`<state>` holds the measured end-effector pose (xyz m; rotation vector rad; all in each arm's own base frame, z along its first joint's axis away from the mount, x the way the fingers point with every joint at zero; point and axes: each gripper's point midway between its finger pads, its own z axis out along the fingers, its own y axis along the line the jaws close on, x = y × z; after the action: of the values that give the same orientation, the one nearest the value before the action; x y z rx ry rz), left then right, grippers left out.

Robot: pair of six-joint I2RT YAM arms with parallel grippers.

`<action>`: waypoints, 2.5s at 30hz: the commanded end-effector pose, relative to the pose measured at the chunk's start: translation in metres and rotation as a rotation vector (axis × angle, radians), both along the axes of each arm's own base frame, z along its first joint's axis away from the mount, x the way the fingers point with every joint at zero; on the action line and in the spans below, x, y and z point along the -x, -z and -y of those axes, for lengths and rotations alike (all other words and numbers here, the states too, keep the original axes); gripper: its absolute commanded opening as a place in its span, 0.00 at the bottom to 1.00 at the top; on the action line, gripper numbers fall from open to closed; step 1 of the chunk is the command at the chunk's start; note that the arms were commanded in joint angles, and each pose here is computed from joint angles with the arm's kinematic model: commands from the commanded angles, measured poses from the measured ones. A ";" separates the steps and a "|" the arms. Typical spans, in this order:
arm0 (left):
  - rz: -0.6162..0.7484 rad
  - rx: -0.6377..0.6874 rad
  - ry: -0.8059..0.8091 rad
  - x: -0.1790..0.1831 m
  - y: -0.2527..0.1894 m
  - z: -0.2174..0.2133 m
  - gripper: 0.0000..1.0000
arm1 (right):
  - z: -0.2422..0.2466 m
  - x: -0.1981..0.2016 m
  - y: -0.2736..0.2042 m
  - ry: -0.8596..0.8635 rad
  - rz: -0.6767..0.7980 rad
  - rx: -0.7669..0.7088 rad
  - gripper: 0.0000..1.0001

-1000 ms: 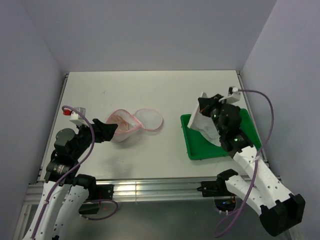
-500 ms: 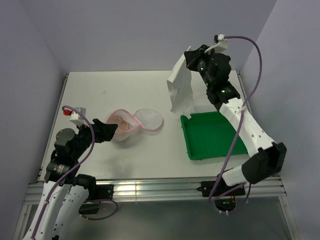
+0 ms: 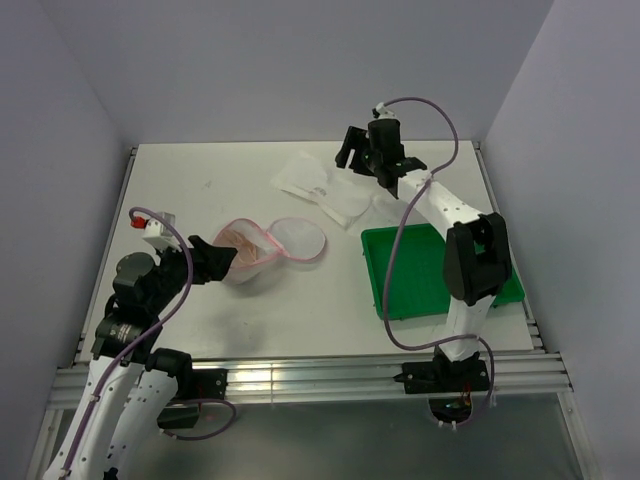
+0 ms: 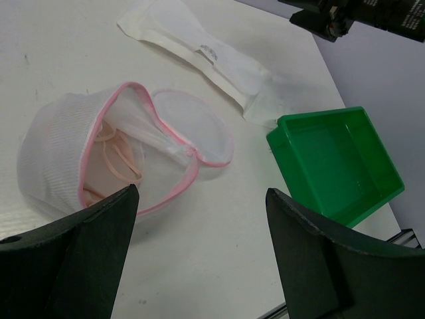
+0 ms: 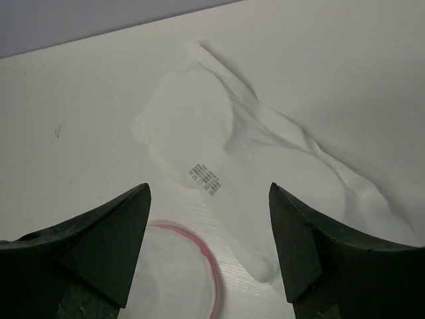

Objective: Place the bra in the laundry bag and zip it closed

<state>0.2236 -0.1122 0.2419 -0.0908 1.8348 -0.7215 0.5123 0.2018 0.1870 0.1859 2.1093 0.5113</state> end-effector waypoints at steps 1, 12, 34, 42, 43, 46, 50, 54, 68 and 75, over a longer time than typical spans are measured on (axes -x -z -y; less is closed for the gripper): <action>0.025 -0.003 0.003 -0.004 -0.007 0.001 0.84 | 0.030 0.005 -0.037 0.058 0.079 0.077 0.79; 0.021 0.001 0.012 -0.003 -0.005 0.002 0.83 | 0.081 -0.003 0.096 0.093 -0.283 0.254 0.81; 0.016 -0.008 0.012 -0.006 -0.004 0.002 0.83 | 0.015 -0.029 0.038 -0.107 -0.047 -0.131 0.00; 0.058 0.007 0.095 -0.008 -0.027 0.016 0.82 | 0.022 0.006 -0.122 -0.201 0.343 0.123 0.00; 0.071 0.009 0.109 -0.008 -0.033 0.018 0.82 | 0.018 0.018 -0.128 -0.200 0.366 0.165 0.00; 0.138 0.025 0.184 -0.006 -0.065 0.030 0.83 | 0.020 0.058 -0.182 -0.167 0.513 0.288 0.00; 0.284 0.031 0.276 0.001 -0.124 0.042 0.84 | 0.020 0.120 -0.252 -0.221 0.709 0.380 0.00; 0.394 -0.011 0.336 0.007 -0.158 0.047 0.87 | 0.004 0.183 -0.274 -0.430 0.796 0.440 0.00; 0.553 -0.046 0.494 0.057 -0.191 0.056 0.95 | -0.042 0.299 -0.255 -1.058 0.768 0.354 0.00; 0.504 0.001 0.709 0.076 -0.171 0.077 0.99 | -0.059 0.329 -0.260 -1.249 0.785 0.311 0.00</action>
<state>0.1645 -0.1776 0.4141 0.5959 1.3947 -1.0182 0.2111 0.2589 0.4197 -1.2868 1.4001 0.7038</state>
